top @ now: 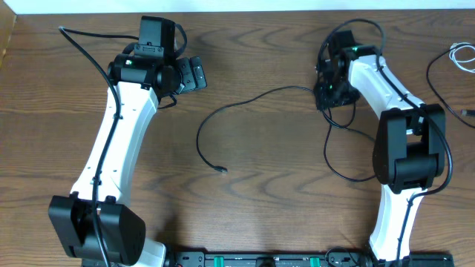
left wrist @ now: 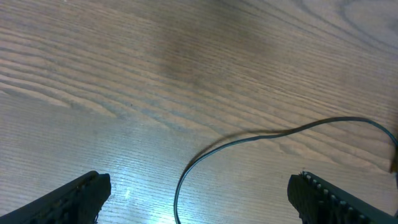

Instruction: Untangle cables

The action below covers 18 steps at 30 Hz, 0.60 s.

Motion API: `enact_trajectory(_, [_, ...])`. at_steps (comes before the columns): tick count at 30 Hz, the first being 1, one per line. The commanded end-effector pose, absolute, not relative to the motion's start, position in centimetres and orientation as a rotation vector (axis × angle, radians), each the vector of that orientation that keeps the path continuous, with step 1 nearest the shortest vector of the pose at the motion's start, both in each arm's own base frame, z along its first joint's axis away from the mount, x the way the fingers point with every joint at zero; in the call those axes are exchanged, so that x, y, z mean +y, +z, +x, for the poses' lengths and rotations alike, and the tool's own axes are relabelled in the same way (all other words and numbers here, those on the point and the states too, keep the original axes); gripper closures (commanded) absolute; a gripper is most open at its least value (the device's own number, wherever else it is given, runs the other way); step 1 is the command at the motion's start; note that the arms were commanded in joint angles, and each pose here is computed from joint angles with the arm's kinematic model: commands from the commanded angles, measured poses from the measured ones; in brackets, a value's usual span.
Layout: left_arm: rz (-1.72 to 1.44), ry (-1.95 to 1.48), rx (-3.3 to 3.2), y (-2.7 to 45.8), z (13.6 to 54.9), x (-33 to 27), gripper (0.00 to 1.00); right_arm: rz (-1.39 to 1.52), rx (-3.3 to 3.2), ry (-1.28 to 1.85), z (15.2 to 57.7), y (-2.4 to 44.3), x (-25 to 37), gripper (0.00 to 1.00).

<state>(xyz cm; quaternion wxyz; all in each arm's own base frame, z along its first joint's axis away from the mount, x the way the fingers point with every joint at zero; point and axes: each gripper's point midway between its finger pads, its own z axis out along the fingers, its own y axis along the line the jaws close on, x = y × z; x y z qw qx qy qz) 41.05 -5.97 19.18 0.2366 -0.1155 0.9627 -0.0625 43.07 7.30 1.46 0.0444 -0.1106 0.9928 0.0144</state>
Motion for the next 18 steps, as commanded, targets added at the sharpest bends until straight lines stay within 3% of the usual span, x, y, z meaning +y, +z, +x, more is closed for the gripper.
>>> enact_trajectory(1, [-0.312,-0.146,2.645,18.9,41.0,-5.7,0.03,-0.392,3.075,0.015,41.6,-0.6,7.9,0.48])
enact_trajectory(7, [-0.312,-0.146,2.645,18.9,41.0,-5.7,0.03,-0.395,3.093,0.018,40.6,-1.9,7.8,0.51])
enact_trajectory(11, [-0.312,-0.146,2.645,18.9,41.0,-5.7,0.03,-0.380,3.124,0.016,39.6,-2.5,7.6,0.70])
enact_trajectory(15, [-0.312,-0.146,2.645,18.9,41.0,-5.7,0.03,-0.322,3.131,0.028,39.6,-2.5,7.7,0.99])
enact_trajectory(18, [-0.312,-0.146,2.645,18.9,41.0,-5.7,0.03,-0.299,3.105,0.096,40.5,-1.6,8.5,0.99])
